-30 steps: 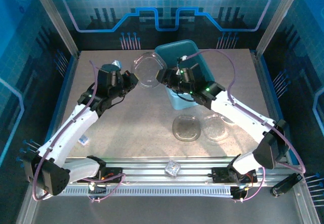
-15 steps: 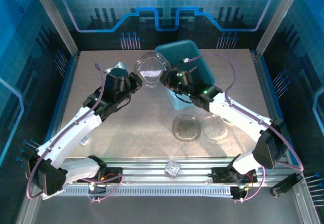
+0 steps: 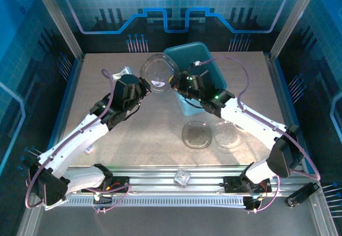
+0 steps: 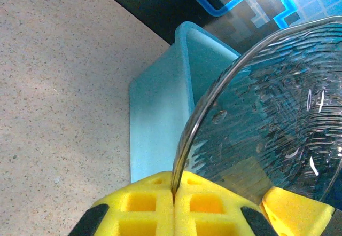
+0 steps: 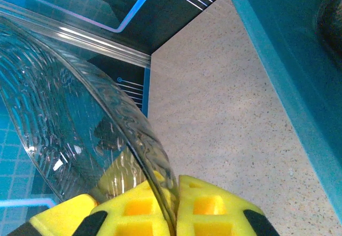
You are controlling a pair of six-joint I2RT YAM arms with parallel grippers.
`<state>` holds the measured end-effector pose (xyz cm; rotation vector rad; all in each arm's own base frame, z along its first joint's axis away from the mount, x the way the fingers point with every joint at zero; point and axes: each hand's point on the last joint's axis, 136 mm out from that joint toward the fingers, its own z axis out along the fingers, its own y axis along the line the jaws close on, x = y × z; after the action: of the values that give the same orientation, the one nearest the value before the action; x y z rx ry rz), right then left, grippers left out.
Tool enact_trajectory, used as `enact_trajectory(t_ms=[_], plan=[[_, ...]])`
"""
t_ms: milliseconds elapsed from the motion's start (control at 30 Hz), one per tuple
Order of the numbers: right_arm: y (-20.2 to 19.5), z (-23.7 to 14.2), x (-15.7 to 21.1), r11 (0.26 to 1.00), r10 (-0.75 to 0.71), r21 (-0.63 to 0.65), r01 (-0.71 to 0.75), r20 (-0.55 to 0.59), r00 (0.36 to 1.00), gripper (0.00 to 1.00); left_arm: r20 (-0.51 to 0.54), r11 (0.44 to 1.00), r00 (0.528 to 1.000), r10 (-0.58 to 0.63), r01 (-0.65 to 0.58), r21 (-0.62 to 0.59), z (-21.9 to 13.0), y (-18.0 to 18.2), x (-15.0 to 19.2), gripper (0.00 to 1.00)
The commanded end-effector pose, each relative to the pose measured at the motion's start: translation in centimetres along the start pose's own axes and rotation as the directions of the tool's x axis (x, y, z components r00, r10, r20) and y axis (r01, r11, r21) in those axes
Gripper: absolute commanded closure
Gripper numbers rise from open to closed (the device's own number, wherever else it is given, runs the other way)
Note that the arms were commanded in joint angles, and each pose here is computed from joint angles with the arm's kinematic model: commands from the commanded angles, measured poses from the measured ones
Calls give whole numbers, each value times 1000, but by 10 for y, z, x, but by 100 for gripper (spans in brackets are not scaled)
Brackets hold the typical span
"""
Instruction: Place the plates into the plastic bin on the countertop
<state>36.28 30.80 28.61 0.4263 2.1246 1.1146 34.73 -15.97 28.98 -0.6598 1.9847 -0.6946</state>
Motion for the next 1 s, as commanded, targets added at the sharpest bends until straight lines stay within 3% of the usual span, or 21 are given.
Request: enact_trajectory(t_ms=[0,200,400,667,967], plan=[[4,-1,0,1000,17,-18,-17,19,1000,100,19,998,999,27,-28,55,-12,-19,-8,81],[0,-6,-13,1000,25,-14,-24,54,998,100,38,994,996,84,-86,63,-21,-25,-17,48],[-14,-13,-39,999,42,12,-43,106,993,100,32,982,986,166,-169,89,-29,-40,-26,31],[-59,-22,-92,988,118,80,-136,193,974,100,-30,975,977,213,-210,69,-13,-34,-30,27],[-104,-8,-131,956,189,181,-231,220,957,100,-206,977,955,215,-206,63,59,-20,-27,26]])
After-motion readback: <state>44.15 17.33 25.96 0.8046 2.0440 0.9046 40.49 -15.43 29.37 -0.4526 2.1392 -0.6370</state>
